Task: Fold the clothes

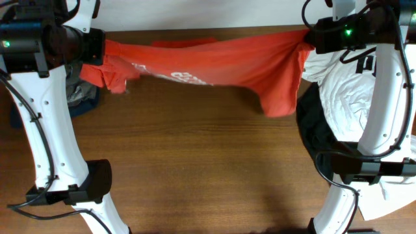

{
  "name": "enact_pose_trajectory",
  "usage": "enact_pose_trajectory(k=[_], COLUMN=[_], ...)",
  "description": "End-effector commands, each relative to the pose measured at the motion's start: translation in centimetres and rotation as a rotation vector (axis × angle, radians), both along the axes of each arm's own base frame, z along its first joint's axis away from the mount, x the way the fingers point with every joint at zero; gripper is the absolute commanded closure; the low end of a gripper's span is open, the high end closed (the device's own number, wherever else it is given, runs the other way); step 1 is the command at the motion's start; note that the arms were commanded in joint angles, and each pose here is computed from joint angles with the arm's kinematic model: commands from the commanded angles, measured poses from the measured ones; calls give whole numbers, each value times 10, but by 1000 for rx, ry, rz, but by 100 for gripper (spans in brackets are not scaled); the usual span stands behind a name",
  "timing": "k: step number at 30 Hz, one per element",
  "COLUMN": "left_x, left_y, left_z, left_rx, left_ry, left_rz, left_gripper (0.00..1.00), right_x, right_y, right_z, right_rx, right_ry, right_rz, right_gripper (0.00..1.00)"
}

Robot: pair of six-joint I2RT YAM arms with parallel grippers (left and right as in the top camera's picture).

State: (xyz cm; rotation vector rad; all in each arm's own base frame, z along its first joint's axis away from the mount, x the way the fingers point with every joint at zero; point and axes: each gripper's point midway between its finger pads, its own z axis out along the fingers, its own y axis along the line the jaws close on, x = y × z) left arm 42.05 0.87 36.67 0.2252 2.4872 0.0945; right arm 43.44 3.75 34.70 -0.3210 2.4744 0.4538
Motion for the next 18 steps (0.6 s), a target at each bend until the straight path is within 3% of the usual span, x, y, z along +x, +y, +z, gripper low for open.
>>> enact_pose_trajectory(k=[1,12,18], left_x=[-3,-4,-10], left_y=[0,0,0], left_z=[5,-48,-80], left_rx=[-13,-16,-21], left_ry=[-12,174,286], left_rz=[-1,1,1], left_gripper=[100,100,100], right_x=[-8,-10,-28], right_y=[3,3,-9], right_z=[13,-21,-52], right_rx=[-1,24,-43], right_ry=[-36,104,231], right_rz=[21,-3,-42], right_gripper=[96,96,96])
